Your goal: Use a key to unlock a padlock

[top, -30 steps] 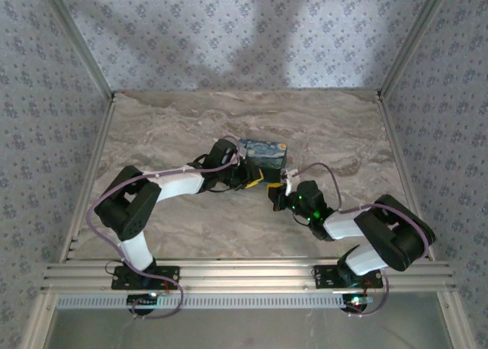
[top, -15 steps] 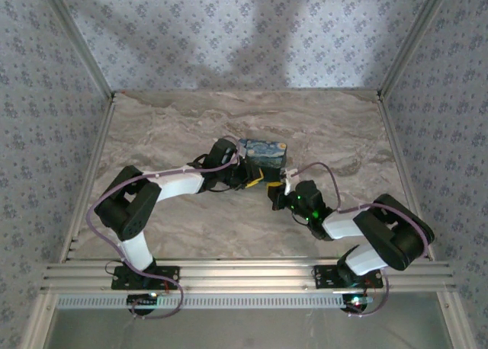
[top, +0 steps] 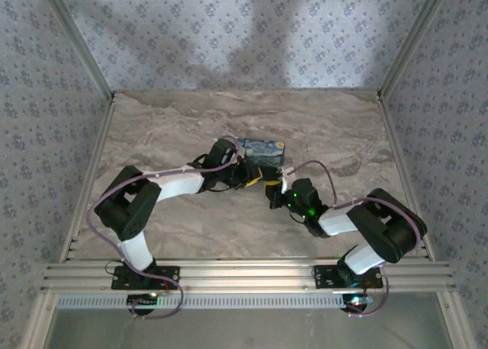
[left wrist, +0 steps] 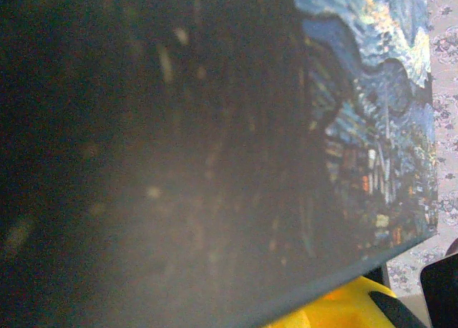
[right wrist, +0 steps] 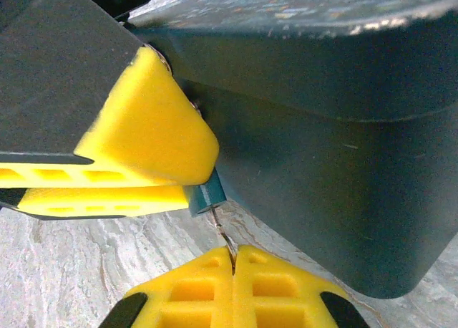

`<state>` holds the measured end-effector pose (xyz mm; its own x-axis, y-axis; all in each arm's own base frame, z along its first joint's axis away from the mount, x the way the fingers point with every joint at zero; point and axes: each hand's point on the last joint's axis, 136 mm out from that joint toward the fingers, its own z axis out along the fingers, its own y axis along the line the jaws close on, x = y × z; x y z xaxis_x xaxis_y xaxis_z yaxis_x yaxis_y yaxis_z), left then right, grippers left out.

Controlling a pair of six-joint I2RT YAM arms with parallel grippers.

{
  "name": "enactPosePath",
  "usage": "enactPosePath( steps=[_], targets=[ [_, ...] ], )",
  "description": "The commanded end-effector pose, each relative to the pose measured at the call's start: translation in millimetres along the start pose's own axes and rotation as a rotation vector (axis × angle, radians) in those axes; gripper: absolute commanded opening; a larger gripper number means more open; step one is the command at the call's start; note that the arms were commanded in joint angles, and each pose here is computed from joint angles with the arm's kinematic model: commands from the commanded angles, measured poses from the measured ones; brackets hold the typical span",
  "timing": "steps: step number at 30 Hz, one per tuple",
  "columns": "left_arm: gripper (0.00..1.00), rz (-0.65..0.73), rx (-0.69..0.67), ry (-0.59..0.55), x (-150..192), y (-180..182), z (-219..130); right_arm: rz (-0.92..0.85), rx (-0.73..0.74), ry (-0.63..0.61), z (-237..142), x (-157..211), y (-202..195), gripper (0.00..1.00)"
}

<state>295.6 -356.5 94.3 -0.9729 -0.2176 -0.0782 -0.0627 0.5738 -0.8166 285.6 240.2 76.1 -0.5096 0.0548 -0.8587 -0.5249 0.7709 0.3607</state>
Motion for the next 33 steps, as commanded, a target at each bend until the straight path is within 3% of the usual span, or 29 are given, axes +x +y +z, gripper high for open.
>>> enactPosePath(
  steps=[1,15,25,33],
  targets=[
    [0.23,0.037,0.085,0.055,15.2,-30.4,-7.5,-0.035,-0.015,-0.094,7.7,-31.0,8.9,0.0],
    [0.23,0.031,0.06,0.063,17.6,-20.3,-2.2,-0.031,-0.072,-0.139,15.5,-60.7,22.7,0.0],
    [0.23,0.028,0.048,0.059,17.1,-13.9,0.7,-0.011,-0.041,-0.104,15.4,-42.5,13.0,0.0],
    [0.3,0.027,0.008,0.044,16.5,2.7,6.7,0.001,-0.02,-0.075,17.3,-28.2,5.4,0.0]
  ],
)
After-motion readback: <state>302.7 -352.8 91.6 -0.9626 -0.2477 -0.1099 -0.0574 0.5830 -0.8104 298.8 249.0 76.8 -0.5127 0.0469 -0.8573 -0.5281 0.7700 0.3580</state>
